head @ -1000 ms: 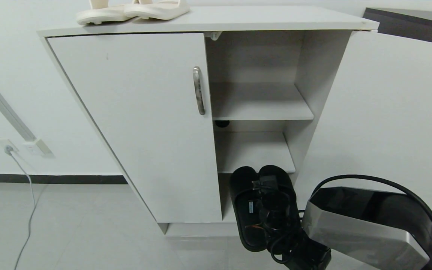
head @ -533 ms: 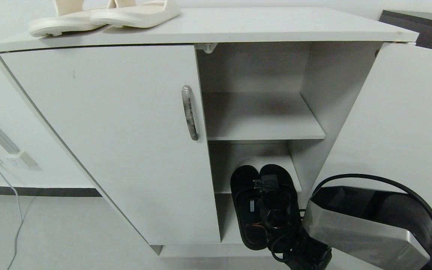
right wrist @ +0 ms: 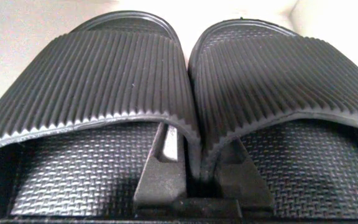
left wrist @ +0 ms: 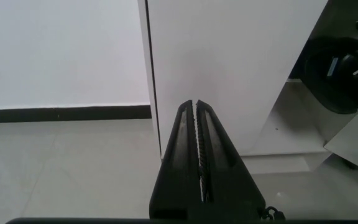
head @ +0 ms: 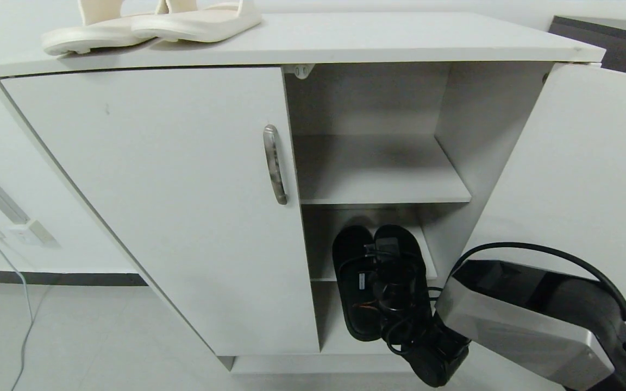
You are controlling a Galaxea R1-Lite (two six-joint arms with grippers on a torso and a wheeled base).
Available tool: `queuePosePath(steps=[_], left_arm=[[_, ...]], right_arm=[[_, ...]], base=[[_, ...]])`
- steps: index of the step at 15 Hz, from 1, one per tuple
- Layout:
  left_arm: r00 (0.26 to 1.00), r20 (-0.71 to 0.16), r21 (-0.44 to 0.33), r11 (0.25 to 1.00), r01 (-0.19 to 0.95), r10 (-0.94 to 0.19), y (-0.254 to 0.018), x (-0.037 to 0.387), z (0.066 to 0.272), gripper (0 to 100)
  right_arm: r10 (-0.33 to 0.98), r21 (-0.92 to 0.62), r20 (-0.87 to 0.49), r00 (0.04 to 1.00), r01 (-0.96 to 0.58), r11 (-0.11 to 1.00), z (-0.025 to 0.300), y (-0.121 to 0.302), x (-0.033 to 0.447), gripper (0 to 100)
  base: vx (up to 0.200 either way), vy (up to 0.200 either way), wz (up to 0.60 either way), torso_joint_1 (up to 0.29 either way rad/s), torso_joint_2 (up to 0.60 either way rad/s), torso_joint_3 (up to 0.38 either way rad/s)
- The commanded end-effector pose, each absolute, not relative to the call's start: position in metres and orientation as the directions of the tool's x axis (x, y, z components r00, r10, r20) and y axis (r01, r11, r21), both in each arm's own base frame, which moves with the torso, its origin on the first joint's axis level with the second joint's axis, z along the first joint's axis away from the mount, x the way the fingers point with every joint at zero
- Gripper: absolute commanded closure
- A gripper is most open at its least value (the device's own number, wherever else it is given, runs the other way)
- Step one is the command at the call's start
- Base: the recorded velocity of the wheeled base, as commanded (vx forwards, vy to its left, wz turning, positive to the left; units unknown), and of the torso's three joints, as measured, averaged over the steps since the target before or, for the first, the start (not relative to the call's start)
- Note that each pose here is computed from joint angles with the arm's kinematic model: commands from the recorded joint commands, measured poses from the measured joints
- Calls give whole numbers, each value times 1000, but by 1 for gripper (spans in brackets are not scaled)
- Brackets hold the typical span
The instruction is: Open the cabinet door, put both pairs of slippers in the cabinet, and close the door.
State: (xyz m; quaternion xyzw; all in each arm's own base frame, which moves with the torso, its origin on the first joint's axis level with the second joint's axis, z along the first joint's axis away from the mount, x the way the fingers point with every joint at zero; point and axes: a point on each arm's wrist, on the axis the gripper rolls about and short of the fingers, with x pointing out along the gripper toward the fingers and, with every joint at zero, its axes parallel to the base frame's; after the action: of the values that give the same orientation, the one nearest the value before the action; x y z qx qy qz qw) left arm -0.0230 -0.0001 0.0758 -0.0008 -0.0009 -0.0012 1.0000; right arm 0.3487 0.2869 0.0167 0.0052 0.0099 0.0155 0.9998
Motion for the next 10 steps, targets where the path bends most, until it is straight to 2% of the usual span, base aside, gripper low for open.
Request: queuePosePath(steps=[1, 5, 10], left_arm=[[1000, 0, -3, 1000, 2, -2, 0, -23, 76, 100], [1000, 0, -3, 1000, 2, -2, 0, -23, 76, 100], [1000, 0, -3, 1000, 2, -2, 0, -23, 76, 100]], right_arm=[[3, 16, -17, 1000, -3, 1000, 14, 285, 368, 100], [-34, 17, -33, 999, 35, 999, 26, 284, 395, 100], [-59, 44, -44, 997, 61, 997, 27, 298, 433, 100]], base=[[0, 0, 0, 0, 0, 0], [0, 0, 0, 0, 0, 0], [0, 0, 0, 0, 0, 0]])
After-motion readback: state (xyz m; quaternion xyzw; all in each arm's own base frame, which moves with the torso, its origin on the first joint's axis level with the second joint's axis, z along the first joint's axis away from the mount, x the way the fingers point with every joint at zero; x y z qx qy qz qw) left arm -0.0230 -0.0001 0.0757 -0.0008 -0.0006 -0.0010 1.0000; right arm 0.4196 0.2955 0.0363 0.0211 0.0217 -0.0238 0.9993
